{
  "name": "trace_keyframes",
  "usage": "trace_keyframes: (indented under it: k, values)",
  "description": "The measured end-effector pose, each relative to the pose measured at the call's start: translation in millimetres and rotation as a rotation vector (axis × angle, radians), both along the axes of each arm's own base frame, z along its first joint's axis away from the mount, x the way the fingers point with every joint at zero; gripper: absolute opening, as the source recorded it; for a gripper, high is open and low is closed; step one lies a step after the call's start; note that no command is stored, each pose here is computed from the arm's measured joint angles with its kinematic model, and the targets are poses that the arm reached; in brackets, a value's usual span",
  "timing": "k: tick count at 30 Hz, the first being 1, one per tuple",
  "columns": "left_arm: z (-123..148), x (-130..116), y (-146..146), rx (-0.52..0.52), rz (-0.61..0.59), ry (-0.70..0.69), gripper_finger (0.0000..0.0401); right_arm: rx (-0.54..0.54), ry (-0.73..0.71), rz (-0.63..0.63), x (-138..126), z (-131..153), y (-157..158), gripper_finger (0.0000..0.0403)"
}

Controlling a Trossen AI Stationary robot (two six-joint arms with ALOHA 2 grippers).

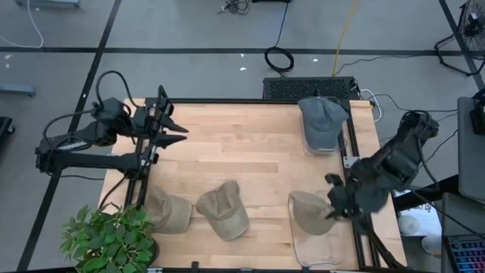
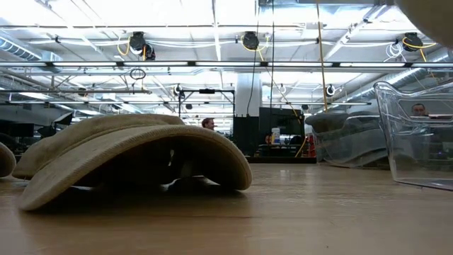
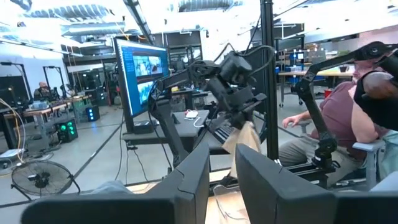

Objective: Pick & Place hat
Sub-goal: Put the top brown and blue cap into the bottom transparent bin

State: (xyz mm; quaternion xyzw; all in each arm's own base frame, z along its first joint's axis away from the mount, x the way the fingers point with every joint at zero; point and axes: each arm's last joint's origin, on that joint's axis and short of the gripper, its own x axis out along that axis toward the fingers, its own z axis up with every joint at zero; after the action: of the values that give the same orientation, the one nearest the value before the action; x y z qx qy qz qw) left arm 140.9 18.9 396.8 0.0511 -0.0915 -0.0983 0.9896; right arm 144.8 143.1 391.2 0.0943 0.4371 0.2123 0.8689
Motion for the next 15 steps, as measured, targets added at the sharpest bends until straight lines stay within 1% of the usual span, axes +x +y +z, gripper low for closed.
trace_keyframes:
  k: [6,12,15]
  values:
    - [-0.7,1.6,0.3,-0.001,0.0,0.005,0.0088,0.072,-0.093,0.036,-11.5,-22.2,36.5,0.0]
    - [-0.7,1.6,0.3,-0.001,0.0,0.005,0.0088,0.054,-0.081,-0.043,-26.9,-55.0,52.8,0.0]
    - [-0.7,1.6,0.3,-0.001,0.0,0.005,0.0088,0.067,-0.083,-0.088,-31.4,-68.5,57.6,0.0]
